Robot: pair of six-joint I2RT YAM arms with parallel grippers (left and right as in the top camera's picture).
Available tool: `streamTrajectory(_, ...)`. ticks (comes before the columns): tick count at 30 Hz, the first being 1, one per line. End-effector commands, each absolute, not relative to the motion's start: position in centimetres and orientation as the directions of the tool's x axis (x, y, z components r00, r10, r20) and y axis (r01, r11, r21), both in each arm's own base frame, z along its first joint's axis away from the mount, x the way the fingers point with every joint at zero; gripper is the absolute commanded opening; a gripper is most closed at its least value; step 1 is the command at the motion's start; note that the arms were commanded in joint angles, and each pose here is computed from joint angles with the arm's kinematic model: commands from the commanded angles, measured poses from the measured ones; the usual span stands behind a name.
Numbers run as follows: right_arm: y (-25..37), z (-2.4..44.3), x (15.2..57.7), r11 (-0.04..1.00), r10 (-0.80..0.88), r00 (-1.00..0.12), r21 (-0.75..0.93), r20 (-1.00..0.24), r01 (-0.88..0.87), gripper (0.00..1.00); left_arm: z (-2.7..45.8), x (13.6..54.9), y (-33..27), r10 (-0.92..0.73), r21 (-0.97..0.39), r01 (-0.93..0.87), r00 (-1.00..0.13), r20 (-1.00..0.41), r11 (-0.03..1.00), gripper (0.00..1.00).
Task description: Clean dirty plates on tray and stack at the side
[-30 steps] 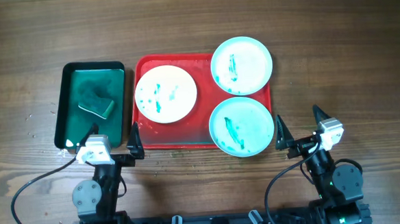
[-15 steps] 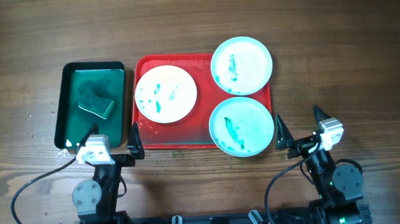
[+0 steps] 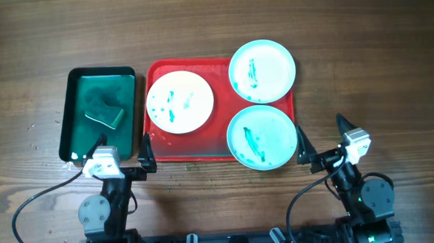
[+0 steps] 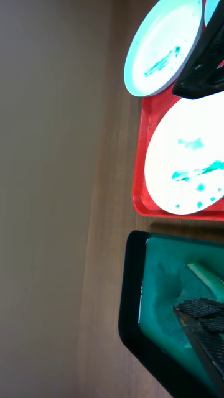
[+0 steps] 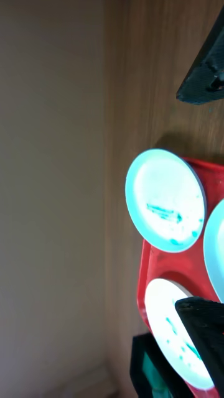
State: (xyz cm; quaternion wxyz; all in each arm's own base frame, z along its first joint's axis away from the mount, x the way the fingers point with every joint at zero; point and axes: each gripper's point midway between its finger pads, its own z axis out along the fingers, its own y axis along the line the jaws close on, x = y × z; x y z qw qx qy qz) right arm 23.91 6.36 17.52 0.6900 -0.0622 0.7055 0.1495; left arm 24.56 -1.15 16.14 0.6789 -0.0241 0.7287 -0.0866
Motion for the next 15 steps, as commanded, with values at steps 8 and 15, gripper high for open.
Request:
streamTrajectory(8,8.4,25.1,25.7,0.916,0.083,-0.108,0.118,-0.991,-0.382,1.00,22.2,25.1,0.0,-0.130,-0.132,0.010,-0.116,-0.985,0.991,1.00)
streamTrajectory(15,11.4,31.7,29.8,0.859,0.015,-0.328,0.180,-0.945,-0.479,1.00,27.4,28.1,-0.1,-0.223,-0.226,-0.029,-0.315,-0.922,0.974,1.00)
